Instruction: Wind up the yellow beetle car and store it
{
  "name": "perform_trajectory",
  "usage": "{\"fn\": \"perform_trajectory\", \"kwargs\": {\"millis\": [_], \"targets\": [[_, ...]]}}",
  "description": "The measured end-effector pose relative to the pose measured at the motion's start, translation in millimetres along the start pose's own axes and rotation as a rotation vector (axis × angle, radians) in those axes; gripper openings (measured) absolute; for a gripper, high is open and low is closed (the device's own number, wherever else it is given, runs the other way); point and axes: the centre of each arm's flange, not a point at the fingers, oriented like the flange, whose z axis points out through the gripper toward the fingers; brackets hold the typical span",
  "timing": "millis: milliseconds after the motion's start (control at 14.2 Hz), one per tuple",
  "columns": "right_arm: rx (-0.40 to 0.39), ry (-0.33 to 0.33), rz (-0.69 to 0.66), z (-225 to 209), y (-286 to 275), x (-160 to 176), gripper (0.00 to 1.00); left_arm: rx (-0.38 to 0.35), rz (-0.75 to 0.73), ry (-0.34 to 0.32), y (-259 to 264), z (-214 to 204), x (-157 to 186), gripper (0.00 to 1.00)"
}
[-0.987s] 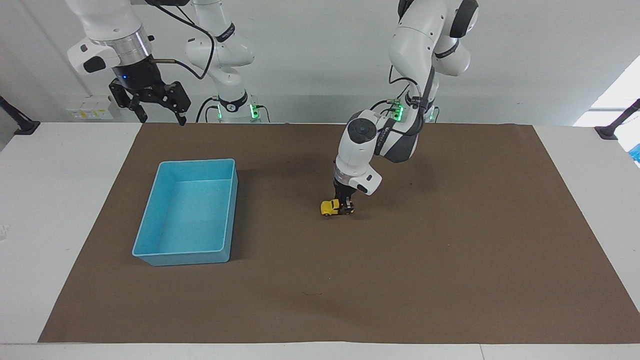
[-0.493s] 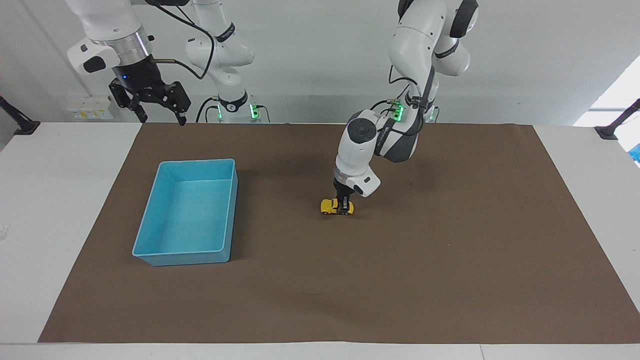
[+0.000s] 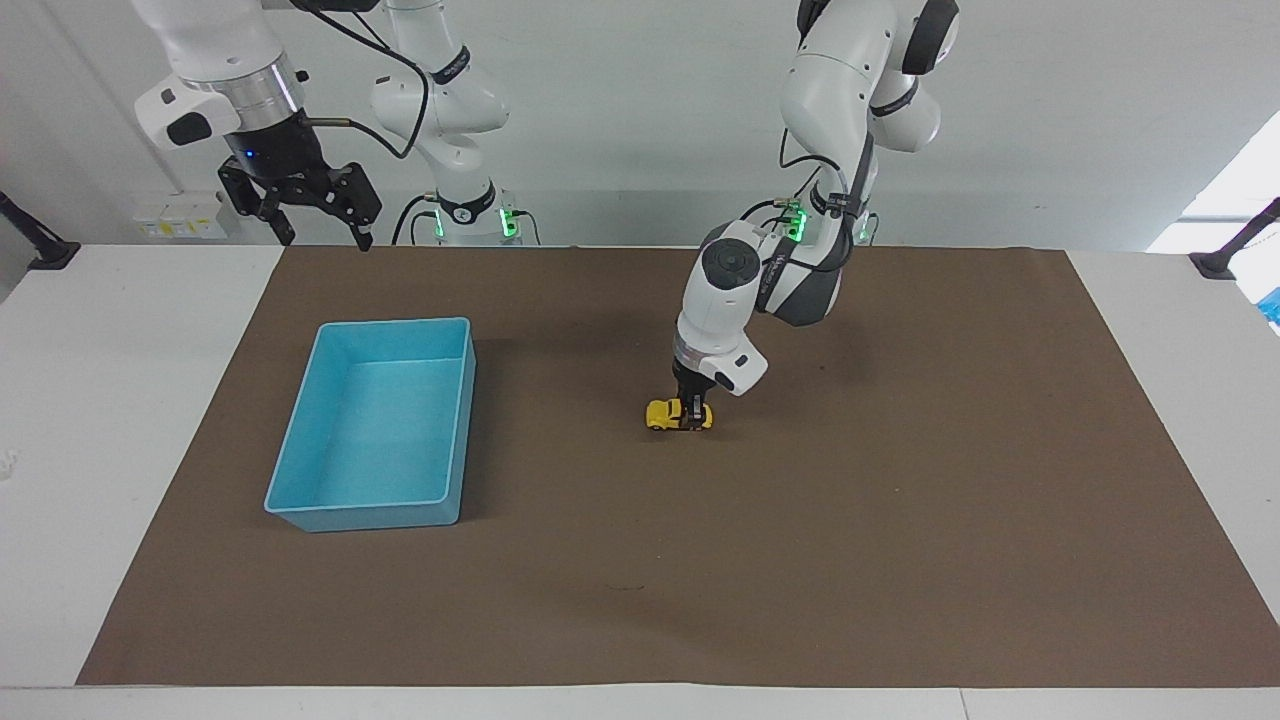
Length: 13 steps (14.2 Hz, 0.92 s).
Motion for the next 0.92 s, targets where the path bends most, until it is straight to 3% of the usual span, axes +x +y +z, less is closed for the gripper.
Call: {"fn": "perform_trajectory", "kwargs": {"millis": [916], "targets": [[0.0,0.0,0.0,0,0,0,1.0,0.045,-0.103,0.025,25,-9,87,0.45]]}}
